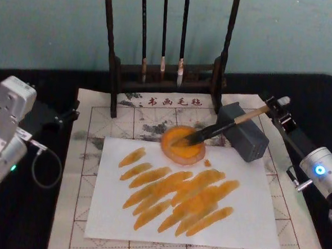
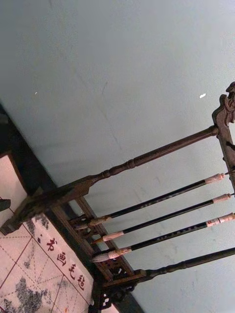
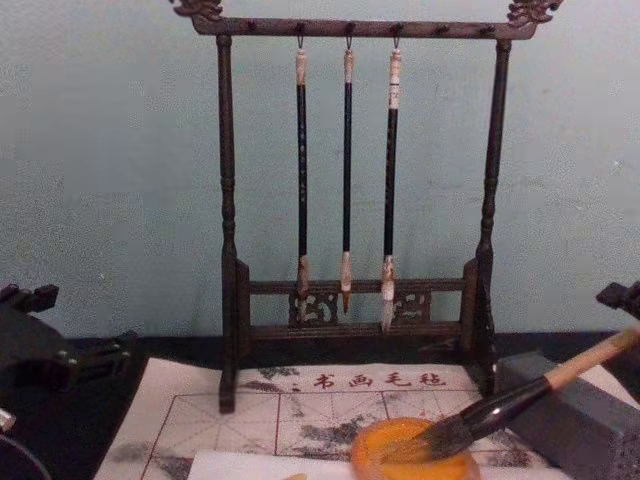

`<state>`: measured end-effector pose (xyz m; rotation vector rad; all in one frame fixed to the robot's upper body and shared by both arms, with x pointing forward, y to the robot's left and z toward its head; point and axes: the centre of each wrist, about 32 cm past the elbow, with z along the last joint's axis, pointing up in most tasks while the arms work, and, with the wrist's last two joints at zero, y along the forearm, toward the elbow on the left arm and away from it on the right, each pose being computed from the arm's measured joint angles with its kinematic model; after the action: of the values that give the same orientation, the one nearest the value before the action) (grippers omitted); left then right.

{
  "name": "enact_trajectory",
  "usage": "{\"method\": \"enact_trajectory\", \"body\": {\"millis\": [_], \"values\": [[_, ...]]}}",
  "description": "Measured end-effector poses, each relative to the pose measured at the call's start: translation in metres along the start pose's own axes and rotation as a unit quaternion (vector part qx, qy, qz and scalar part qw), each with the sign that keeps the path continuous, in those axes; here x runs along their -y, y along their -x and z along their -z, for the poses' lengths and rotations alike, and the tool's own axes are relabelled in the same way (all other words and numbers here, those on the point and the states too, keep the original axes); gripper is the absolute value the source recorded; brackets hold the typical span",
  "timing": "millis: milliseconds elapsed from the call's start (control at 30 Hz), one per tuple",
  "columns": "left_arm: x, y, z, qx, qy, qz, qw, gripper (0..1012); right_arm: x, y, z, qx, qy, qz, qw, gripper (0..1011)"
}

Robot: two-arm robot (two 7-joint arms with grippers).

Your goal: Pick up the brush from the inkstone, write on the paper, then place the brush back to its original position.

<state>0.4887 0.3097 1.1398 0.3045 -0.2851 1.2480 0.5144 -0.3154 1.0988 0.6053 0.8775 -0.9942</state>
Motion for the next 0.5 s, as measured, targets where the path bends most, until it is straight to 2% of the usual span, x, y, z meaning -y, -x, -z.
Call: {"method": "enact_trajectory", "body": {"millis": [367,500], "values": [[0.0,0.0,0.0,0.0,0.0,0.0,1.0,1001,0.0002,0.0001,-0.0002,0.001,0.0,0.0,1.0,998],[0.0,0.0,0.0,0.0,0.0,0.0,1.0,1001,0.0002,0.0001,-0.0001,0.001,0.0,0.001,1.0,930]]}}
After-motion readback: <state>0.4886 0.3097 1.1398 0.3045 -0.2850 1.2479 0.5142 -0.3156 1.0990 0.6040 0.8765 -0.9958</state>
